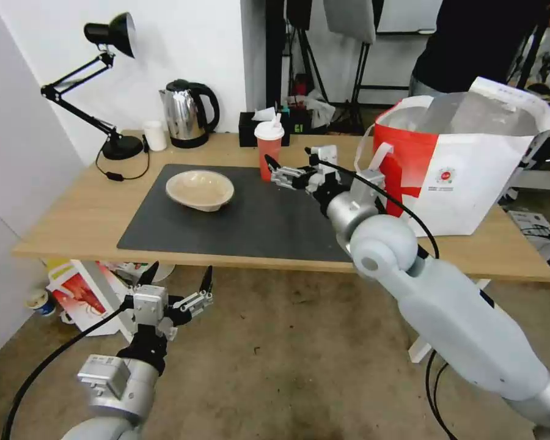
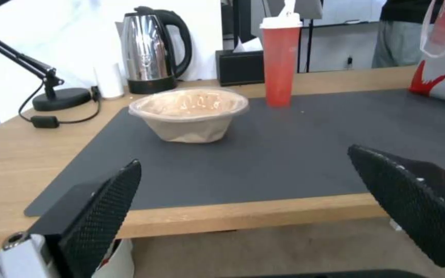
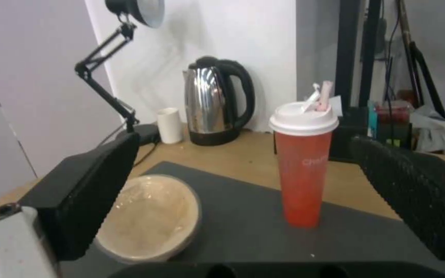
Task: Pick up the trash from the table and place it into the takeout bag.
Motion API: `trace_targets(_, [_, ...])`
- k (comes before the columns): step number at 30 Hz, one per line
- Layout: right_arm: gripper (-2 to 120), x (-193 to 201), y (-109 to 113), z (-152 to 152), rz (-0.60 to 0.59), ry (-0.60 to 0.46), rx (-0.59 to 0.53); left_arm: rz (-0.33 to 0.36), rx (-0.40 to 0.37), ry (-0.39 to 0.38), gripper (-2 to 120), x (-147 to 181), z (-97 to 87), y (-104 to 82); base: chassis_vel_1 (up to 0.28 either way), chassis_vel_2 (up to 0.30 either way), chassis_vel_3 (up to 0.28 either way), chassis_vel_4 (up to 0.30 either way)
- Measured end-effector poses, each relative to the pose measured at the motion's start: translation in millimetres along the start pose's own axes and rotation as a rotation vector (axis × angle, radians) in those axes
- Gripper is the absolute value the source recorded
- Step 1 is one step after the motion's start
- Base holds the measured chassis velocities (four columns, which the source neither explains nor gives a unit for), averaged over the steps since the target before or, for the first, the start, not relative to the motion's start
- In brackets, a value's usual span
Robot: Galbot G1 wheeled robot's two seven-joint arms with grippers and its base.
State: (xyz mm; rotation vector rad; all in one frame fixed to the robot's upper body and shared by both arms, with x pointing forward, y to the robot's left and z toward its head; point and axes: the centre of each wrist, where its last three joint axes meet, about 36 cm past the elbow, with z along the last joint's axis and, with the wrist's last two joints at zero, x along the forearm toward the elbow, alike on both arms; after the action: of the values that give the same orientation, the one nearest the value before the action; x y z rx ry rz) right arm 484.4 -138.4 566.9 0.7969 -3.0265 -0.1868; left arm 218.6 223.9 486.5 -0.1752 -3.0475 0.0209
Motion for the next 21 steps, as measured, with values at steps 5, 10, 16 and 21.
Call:
trace_targets(5, [100,-25.1,2.2,-2.6,0.012,0.018,-0.004,0.000,0.000,0.000,100,-0.1,0.0,0.0,0.000,0.000,0.000,0.000])
trace_targets(10, [100,-43.3,3.1,0.0,0.021,0.043,-0.004,0.000,0.000,0.001,100,0.3,0.2,-0.1,0.000,0.000,0.000,0.000])
trace_targets(16, [100,-63.6,5.4,6.8,0.047,0.079,0.005,-0.002,-0.002,-0.001,100,0.8,-0.9,0.3,0.000,0.000,0.000,0.000])
trace_targets(21, [100,-75.0,5.4,7.9,0.088,0.094,0.044,0.000,-0.001,0.000,100,0.8,-0.8,-0.1,0.000,0.000,0.000,0.000])
